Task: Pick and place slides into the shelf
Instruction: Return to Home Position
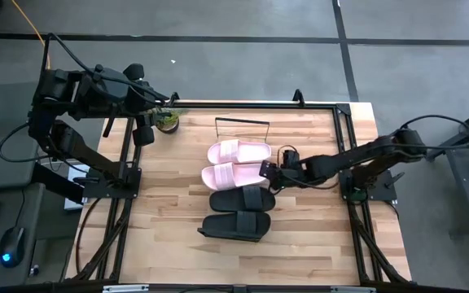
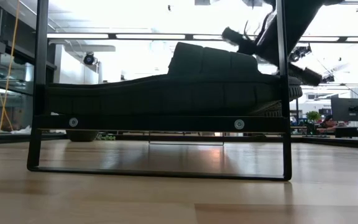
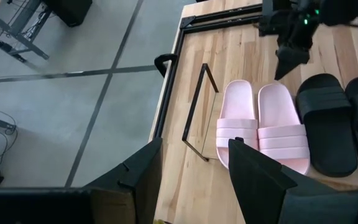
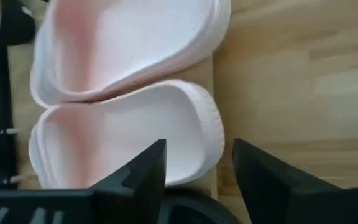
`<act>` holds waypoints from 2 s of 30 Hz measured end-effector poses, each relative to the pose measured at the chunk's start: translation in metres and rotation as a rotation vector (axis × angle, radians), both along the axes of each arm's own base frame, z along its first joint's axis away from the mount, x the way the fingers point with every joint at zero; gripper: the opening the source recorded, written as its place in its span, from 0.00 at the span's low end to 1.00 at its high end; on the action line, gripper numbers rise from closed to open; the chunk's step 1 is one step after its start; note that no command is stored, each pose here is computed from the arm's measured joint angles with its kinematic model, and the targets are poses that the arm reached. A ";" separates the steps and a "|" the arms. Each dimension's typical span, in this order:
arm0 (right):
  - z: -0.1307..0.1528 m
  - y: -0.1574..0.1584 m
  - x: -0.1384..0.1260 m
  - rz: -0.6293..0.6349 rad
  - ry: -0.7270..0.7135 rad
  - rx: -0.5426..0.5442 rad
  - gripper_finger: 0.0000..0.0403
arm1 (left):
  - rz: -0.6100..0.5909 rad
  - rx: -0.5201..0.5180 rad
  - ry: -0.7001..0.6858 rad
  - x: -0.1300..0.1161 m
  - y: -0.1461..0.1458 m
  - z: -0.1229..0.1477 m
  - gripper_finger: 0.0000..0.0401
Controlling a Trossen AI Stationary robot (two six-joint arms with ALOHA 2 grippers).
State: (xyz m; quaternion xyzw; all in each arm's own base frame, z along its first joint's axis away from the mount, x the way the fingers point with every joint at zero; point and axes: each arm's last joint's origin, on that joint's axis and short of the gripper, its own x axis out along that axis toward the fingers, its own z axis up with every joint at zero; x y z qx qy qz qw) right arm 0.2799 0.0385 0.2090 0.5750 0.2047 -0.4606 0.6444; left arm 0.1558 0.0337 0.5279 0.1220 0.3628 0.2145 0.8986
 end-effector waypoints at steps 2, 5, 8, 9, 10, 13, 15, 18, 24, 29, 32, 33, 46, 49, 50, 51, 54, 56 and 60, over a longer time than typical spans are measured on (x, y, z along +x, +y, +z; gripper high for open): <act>0.010 -0.001 -0.006 0.032 -0.007 -0.030 0.44 | 0.001 0.000 -0.001 0.000 0.000 0.000 0.42; 0.025 -0.005 -0.015 0.078 -0.015 -0.095 0.44 | 0.001 0.001 -0.006 -0.002 0.000 0.001 0.42; 0.042 -0.011 -0.025 0.116 -0.048 -0.160 0.44 | 0.001 0.001 -0.009 -0.004 0.000 0.001 0.42; 0.048 -0.014 -0.028 0.123 -0.063 -0.181 0.44 | 0.001 0.001 -0.010 -0.004 -0.001 0.001 0.42; 0.054 -0.016 -0.031 0.130 -0.079 -0.197 0.44 | 0.000 0.001 -0.011 -0.005 -0.001 0.001 0.42; 0.071 -0.022 -0.044 0.139 -0.131 -0.228 0.44 | 0.005 -0.002 -0.029 -0.011 -0.002 0.003 0.42; 0.082 -0.026 -0.053 0.140 -0.170 -0.240 0.44 | 0.021 -0.018 -0.057 -0.015 -0.002 0.005 0.42; 0.095 -0.030 -0.066 0.135 -0.232 -0.241 0.44 | 0.055 -0.055 -0.110 -0.021 -0.003 0.008 0.42; 0.111 -0.032 -0.086 0.132 -0.307 -0.233 0.44 | 0.131 -0.166 -0.177 -0.024 -0.004 0.007 0.42; 0.112 -0.033 -0.094 0.123 -0.302 -0.205 0.44 | 0.129 -0.221 -0.193 -0.023 -0.005 0.007 0.42; 0.114 -0.035 -0.095 0.092 -0.322 -0.188 0.44 | 0.087 -0.263 -0.182 -0.019 -0.006 0.006 0.42; 0.114 -0.035 -0.095 0.101 -0.322 -0.195 0.44 | 0.073 -0.270 -0.174 -0.017 -0.006 0.005 0.42; 0.161 -0.034 -0.090 0.447 -0.538 -0.685 0.44 | -0.073 -0.259 -0.267 -0.001 -0.007 0.014 0.42; 0.170 -0.037 -0.099 0.427 -0.560 -0.755 0.44 | -0.074 -0.257 -0.279 0.000 -0.007 0.015 0.42; 0.172 -0.039 -0.103 0.421 -0.565 -0.769 0.44 | -0.075 -0.257 -0.283 0.000 -0.007 0.015 0.42; 0.175 -0.040 -0.107 0.410 -0.574 -0.784 0.44 | -0.078 -0.256 -0.286 0.000 -0.007 0.016 0.42; 0.181 -0.043 -0.118 0.397 -0.586 -0.829 0.44 | -0.099 -0.243 -0.295 0.001 -0.007 0.017 0.42; 0.185 -0.044 -0.125 0.394 -0.594 -0.864 0.44 | -0.112 -0.235 -0.314 0.002 -0.007 0.019 0.42; 0.197 -0.045 -0.137 0.383 -0.640 -0.972 0.44 | -0.152 -0.246 -0.360 0.005 -0.007 0.023 0.42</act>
